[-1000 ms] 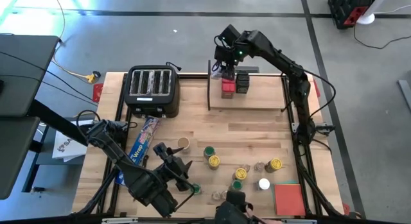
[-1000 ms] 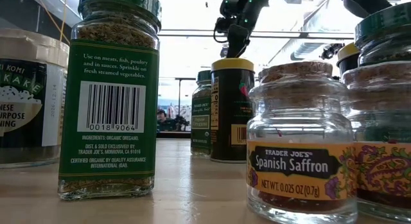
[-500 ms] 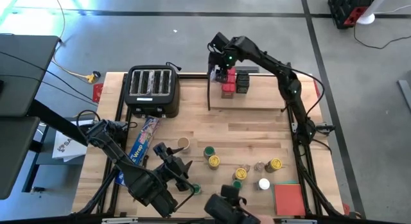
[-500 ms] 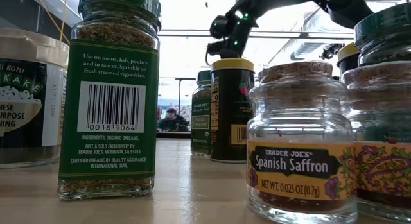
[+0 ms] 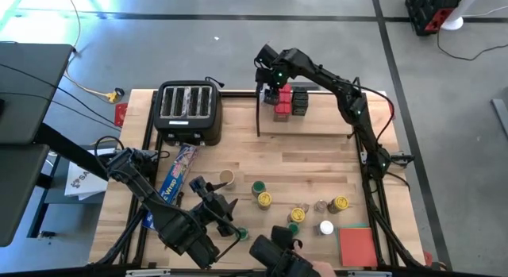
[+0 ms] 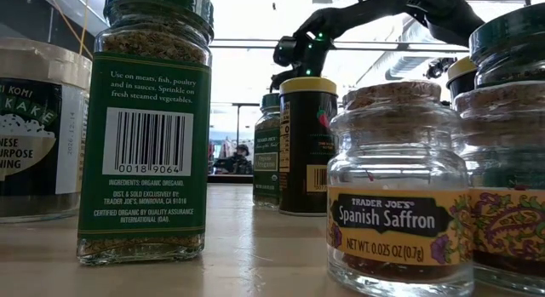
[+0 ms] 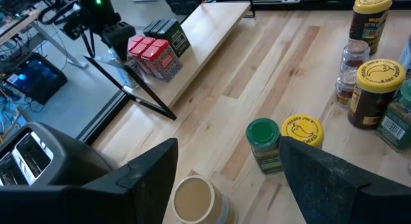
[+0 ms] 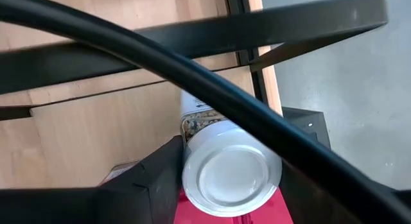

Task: Shelf spices
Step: Put the top left white seasoning bottle on the shelf

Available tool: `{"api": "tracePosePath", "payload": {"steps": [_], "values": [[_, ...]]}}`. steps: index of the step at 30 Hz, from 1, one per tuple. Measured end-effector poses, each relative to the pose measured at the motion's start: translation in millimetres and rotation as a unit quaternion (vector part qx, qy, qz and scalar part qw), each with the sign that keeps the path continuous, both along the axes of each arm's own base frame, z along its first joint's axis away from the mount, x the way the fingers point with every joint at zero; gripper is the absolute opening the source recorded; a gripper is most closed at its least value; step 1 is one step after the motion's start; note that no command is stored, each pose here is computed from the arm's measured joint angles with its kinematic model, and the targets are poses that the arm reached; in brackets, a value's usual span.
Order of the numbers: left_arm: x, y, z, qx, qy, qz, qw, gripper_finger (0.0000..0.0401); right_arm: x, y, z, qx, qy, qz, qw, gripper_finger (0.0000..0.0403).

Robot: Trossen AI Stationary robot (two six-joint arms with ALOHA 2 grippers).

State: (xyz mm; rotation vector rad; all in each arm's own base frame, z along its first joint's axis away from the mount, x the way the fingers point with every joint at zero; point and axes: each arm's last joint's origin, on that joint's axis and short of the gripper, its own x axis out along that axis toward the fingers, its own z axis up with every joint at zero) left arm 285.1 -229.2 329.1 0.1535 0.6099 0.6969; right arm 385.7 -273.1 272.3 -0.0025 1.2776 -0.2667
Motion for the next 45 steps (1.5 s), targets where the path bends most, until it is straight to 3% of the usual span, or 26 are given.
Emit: {"api": "tracePosePath", "payload": {"steps": [45], "values": [[-0.4, -0.9, -0.3, -0.009, 0.005, -0.001, 1.000, 0.0268, 3.5, -2.0, -2.2, -0.004, -0.012, 0.008, 1.000, 0.0223]]}}
